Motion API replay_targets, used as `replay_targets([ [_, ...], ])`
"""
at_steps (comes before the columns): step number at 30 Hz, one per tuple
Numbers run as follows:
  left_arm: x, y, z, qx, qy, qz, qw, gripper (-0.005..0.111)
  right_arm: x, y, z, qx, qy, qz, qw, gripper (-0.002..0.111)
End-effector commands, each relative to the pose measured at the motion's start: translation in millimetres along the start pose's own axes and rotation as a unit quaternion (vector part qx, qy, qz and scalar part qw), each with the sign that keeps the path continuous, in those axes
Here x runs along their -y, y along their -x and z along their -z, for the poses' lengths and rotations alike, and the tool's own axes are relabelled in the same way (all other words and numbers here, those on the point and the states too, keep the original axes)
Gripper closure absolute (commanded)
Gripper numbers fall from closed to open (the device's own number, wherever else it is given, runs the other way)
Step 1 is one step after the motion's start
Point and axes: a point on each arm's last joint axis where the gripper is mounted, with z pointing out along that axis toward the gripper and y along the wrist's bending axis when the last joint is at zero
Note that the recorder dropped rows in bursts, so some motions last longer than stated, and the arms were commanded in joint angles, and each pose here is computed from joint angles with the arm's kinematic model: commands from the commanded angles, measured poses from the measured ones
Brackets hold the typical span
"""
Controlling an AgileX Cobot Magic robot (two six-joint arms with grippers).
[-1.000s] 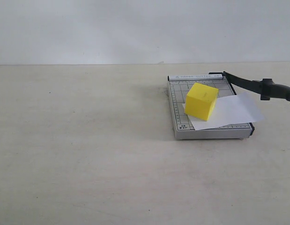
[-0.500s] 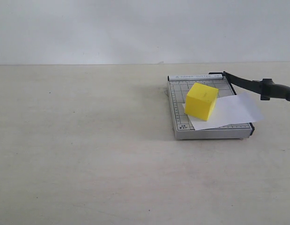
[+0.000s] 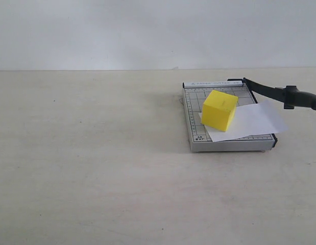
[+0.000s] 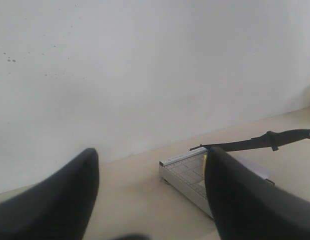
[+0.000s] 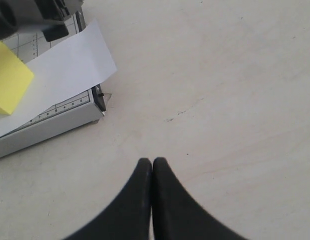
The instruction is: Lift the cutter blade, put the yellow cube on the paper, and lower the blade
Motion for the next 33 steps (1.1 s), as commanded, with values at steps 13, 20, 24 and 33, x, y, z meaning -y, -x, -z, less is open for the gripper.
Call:
replay_targets([
  [13,7.6,4.8,0.2,0.032,-0.037,0.0,0.999,0.05,0.5,-1.8,0.0,-0.003,0.0,0.008,1.0,0.109],
  [20,18.0,-5.4,-0.2,0.013,-0.062,0.019,0.998,0.055,0.5,-1.8,0.0,-0.003,0.0,0.009,1.0,0.109],
  [24,24.6,-13.4,-0.3,-0.006,-0.076,0.034,0.997,0.055,0.5,-1.8,0.0,-0.003,0.0,0.009,1.0,0.109],
  [33,35.6,-22.5,0.3,-0.012,-0.101,0.033,0.994,0.09,0.5,-1.8,0.0,-0.003,0.0,0.009,1.0,0.109],
])
